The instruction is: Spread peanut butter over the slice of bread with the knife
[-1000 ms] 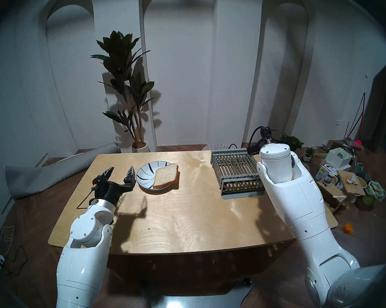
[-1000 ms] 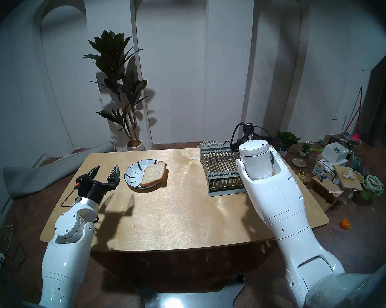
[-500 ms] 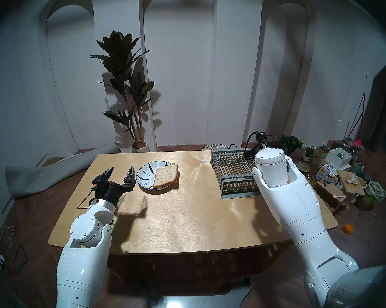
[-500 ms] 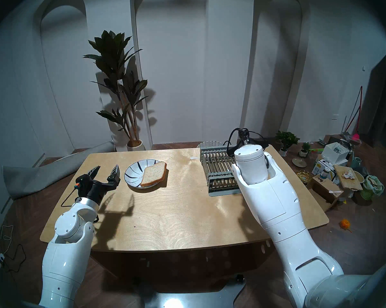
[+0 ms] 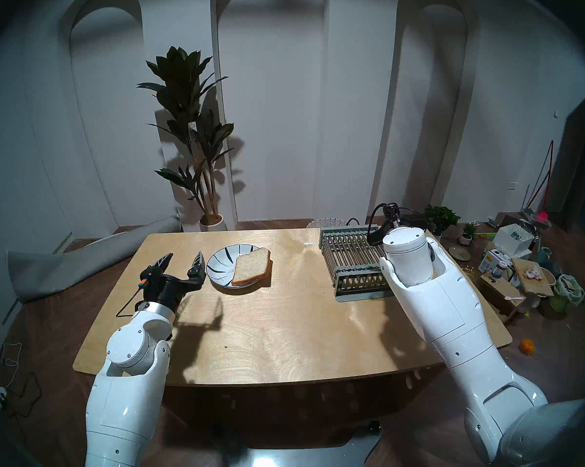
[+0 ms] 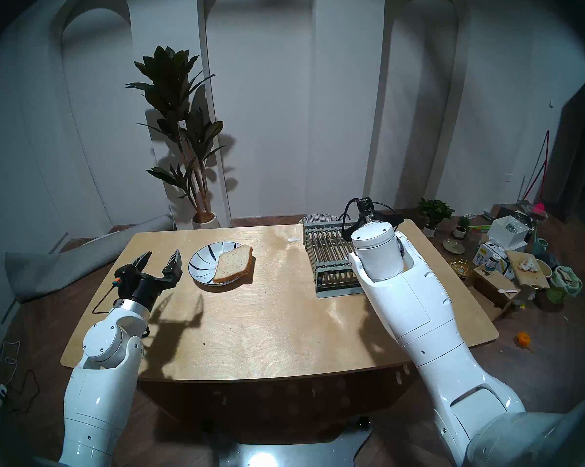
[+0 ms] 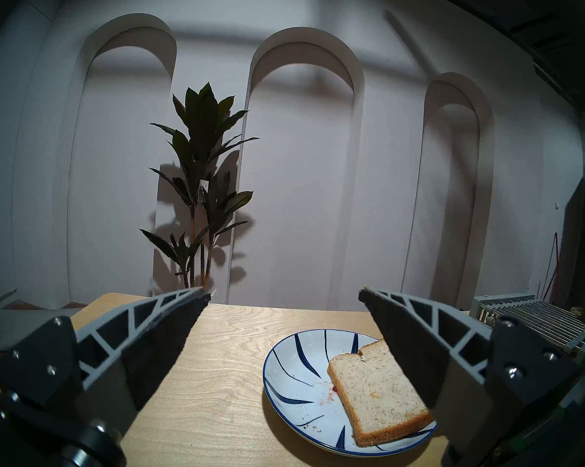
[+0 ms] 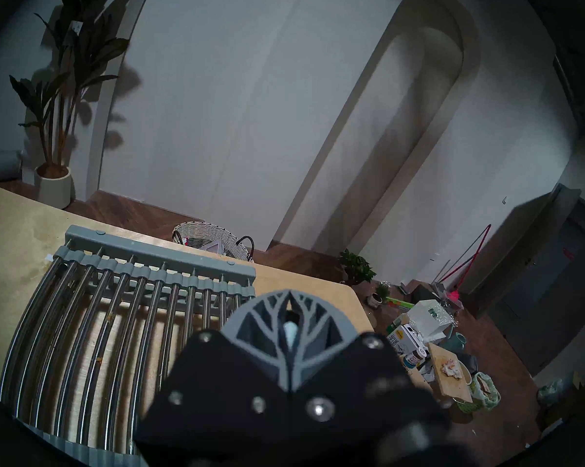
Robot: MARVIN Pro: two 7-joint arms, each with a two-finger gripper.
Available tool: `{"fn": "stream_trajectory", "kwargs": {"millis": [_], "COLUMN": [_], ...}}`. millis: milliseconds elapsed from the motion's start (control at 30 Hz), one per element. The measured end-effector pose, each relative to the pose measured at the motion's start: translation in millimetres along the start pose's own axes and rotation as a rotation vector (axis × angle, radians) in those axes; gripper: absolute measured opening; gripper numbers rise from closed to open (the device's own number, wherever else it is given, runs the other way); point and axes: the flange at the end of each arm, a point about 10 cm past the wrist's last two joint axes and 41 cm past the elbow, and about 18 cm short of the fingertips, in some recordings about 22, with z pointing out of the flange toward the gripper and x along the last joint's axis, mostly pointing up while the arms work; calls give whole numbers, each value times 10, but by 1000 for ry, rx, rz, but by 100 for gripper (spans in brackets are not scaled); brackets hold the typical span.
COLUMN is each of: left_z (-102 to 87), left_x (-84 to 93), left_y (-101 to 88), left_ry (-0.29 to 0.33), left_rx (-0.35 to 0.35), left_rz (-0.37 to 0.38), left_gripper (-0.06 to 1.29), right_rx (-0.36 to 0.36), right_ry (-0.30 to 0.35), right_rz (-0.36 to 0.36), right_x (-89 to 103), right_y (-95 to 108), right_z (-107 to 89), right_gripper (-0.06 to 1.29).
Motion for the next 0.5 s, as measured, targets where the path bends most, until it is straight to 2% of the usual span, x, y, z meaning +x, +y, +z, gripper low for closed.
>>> {"fn": "stream_trajectory", "kwargs": {"millis": [500], "left_z": [0], "left_x": [0], "left_y": [0], "left_ry": [0], "left_rx": [0], "left_rz": [0], "left_gripper": [126], "right_rx": [-16], "right_ry": [3], "right_rz": [-48], "right_x": [0], "right_y": [107], "right_z": [84], "right_gripper": [-3]}}
